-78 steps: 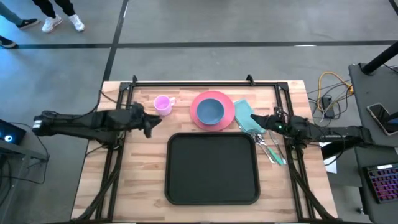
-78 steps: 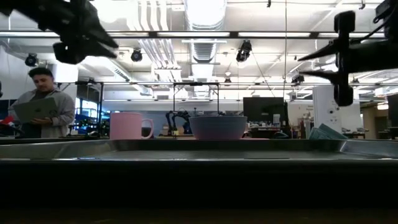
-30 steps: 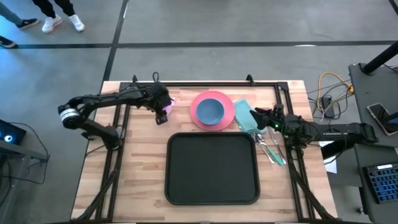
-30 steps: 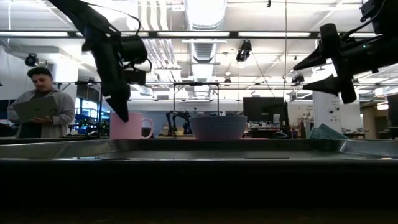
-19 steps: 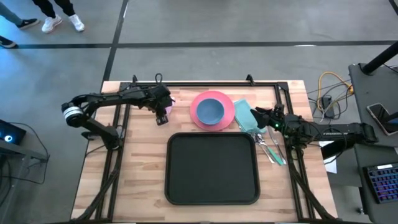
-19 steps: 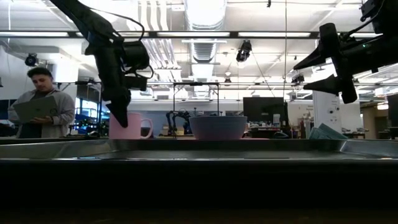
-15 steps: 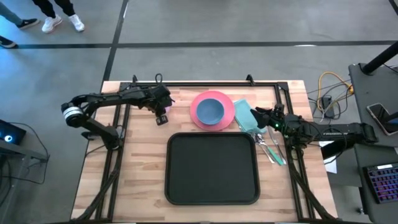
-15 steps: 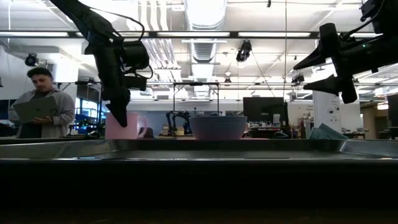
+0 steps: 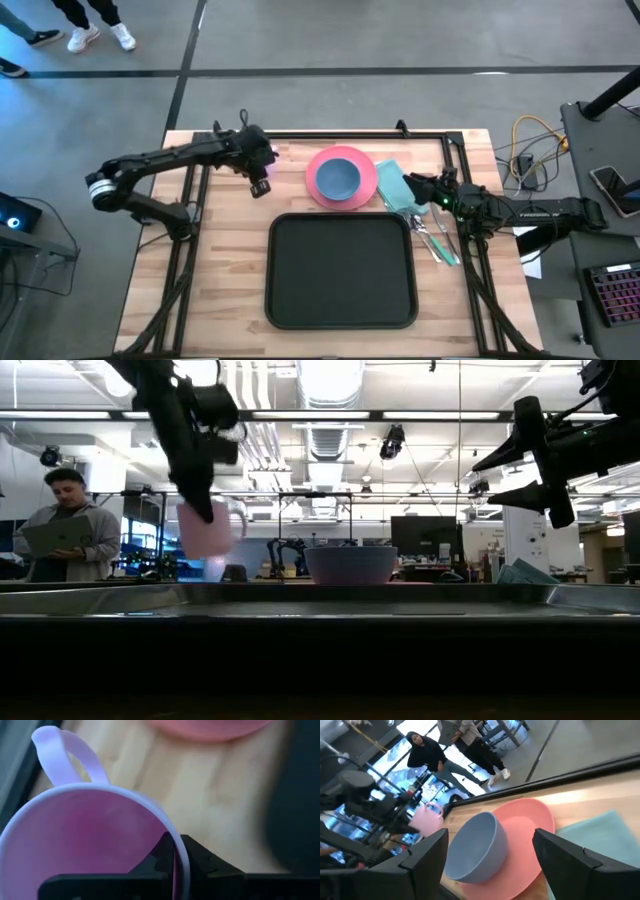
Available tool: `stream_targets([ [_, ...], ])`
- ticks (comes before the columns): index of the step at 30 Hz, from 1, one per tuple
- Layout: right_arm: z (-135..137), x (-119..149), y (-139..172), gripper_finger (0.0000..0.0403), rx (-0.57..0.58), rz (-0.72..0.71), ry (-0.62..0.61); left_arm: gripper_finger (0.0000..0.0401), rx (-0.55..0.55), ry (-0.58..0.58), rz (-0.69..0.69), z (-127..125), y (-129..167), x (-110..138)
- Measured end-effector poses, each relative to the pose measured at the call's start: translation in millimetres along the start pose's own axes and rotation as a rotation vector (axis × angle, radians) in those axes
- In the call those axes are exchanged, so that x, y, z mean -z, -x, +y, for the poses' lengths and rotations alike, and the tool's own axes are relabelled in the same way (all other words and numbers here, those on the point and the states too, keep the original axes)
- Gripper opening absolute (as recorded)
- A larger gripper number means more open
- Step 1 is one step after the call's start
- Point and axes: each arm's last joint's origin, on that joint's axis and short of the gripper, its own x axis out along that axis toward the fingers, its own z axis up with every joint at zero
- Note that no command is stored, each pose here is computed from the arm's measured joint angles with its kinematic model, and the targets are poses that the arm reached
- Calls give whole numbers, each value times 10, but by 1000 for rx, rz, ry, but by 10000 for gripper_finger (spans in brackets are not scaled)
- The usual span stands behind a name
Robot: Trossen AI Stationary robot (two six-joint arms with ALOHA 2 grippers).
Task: Set up tray
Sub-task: Put the pink mug on the black serving tray
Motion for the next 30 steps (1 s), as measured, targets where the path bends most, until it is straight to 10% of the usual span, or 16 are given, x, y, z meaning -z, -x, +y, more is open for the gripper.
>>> stream_targets([
  [10,11,20,0,255,-38,65,-166,1,259,51,-64,-561,276,-161],
  [30,46,117,27,251,-198,384,-185,0,34,717,-15,-2269,-184,43],
])
